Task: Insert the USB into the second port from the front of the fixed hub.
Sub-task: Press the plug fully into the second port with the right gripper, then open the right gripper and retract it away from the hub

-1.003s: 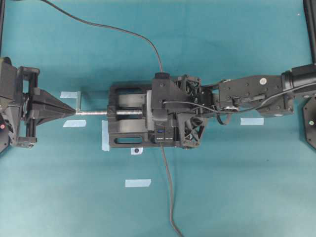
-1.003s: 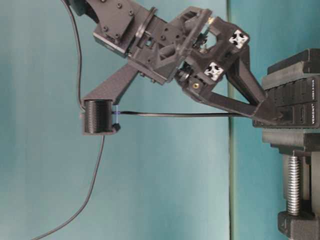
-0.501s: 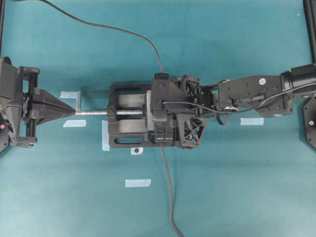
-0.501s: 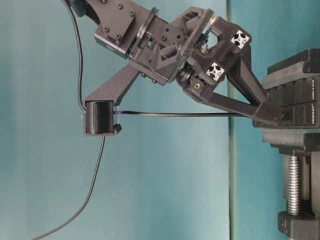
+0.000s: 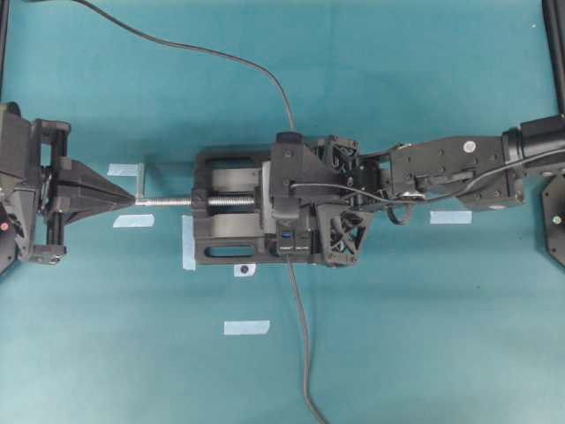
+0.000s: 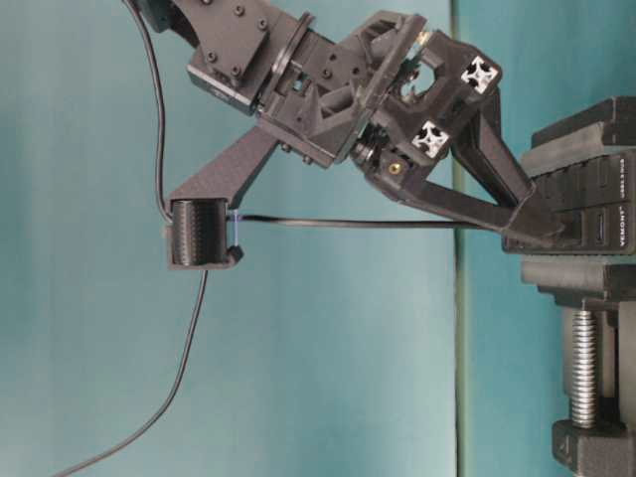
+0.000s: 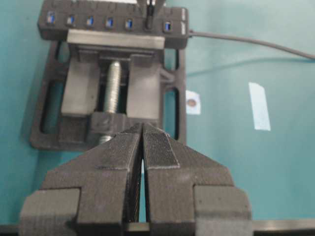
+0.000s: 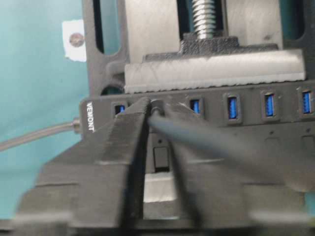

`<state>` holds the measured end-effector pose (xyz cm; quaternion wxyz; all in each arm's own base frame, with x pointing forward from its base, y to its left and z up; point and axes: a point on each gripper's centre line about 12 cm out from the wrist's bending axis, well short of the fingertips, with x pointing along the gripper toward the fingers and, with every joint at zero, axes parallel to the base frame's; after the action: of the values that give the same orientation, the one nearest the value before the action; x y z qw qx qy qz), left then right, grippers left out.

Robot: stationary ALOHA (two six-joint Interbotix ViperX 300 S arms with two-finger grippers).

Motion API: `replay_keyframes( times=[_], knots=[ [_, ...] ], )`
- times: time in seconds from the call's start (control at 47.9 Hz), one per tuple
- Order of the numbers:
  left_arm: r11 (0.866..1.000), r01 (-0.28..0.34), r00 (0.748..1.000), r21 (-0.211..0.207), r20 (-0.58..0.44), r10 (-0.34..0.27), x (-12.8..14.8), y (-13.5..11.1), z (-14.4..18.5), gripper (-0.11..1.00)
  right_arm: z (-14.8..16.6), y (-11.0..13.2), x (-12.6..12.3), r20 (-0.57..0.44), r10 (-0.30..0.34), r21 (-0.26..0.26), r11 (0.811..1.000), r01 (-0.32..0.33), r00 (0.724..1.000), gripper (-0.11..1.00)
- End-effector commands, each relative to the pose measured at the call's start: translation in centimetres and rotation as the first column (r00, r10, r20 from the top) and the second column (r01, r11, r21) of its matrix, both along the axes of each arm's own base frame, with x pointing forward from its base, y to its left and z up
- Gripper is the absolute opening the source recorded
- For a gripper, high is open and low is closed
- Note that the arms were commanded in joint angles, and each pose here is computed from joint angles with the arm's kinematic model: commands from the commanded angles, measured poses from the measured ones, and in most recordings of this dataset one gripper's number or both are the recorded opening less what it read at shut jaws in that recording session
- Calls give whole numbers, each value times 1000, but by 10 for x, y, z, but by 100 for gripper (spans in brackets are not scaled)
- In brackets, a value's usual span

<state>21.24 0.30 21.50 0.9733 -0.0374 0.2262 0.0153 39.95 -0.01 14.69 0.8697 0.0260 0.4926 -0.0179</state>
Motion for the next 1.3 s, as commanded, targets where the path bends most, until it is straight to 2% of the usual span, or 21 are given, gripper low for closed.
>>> replay_keyframes(
  times=[0.0,0.167,0.23,0.418,0.815,1.274],
  knots=[
    [1000,-1,1000,2,17,1,2,0,4,0,15,1,6,67,4,0,1000,-4,998,36],
    [1000,-2,1000,-1,18,2,3,0,5,0,23,1,10,119,-1,4,1000,1,993,77],
    [1000,-2,1000,-1,18,2,3,0,5,0,24,1,10,122,0,3,1000,0,992,84],
    [1000,-2,1000,-1,17,2,2,0,4,0,24,1,9,119,-2,4,1000,1,993,80],
    [1000,-3,1000,-2,20,3,3,0,6,0,29,1,8,130,-4,5,1000,4,992,80],
    [1000,-3,1000,-3,17,3,2,0,4,0,46,1,-10,168,-4,6,1000,3,986,80]
  ],
)
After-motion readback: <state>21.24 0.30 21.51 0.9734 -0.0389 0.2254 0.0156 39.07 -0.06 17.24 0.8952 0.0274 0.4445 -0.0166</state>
